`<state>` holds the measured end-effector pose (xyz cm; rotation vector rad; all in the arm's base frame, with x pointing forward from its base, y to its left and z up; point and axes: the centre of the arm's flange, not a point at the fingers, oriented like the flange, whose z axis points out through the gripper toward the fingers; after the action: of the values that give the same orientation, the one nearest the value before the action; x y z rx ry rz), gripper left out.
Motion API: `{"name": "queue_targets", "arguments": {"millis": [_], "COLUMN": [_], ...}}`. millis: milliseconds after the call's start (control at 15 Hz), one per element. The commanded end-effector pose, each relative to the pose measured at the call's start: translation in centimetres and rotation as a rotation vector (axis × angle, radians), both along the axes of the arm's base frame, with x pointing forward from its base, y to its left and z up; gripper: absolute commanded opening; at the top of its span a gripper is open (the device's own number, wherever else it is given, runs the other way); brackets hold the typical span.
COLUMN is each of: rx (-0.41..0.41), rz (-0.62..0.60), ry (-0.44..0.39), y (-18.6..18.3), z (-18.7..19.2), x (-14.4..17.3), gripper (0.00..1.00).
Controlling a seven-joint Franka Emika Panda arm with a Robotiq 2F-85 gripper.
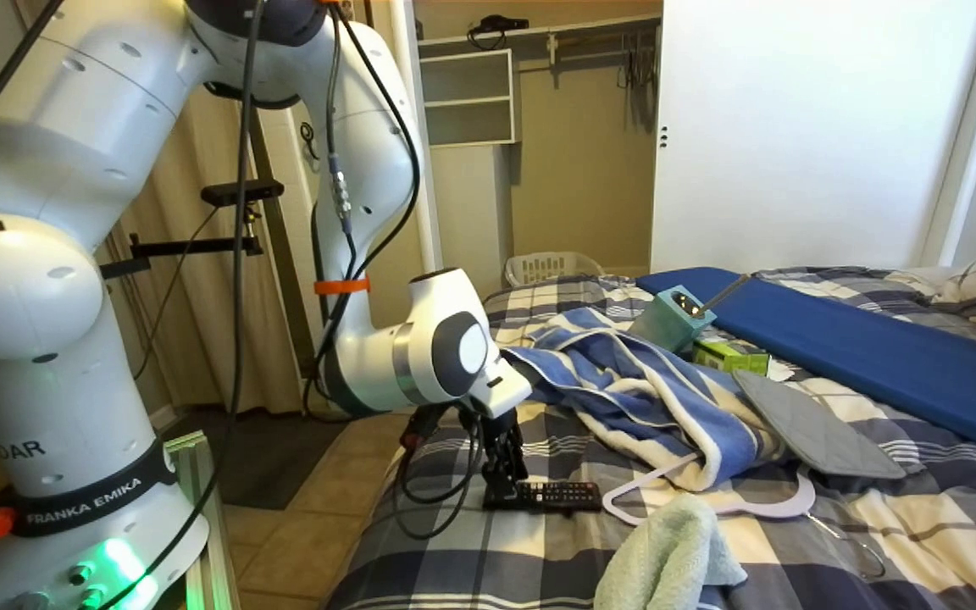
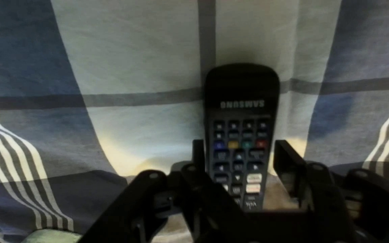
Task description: Move the black remote to the right
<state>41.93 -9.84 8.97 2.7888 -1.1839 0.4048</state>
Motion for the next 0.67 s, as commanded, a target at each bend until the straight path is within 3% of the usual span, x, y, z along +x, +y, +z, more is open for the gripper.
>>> {"name": "queue_targets", "arguments": {"millis": [0, 133, 400, 467, 600], "rx": [0.044, 0.061, 0.133, 0.132, 0.048], "rz": [0.026, 0.073, 0.133, 0.127, 0.101], "ry": [0.002, 0.005, 0.139, 0.181, 0.290], "y": [0.1, 1.5, 7.9, 9.8, 13.2], "z": [0.2, 1.7, 5.5, 6.3, 7.6], "x": [2.1, 2.7, 3.0, 2.3, 0.1], "gripper": [0.88, 0.99, 1.00, 1.00, 1.00]}}
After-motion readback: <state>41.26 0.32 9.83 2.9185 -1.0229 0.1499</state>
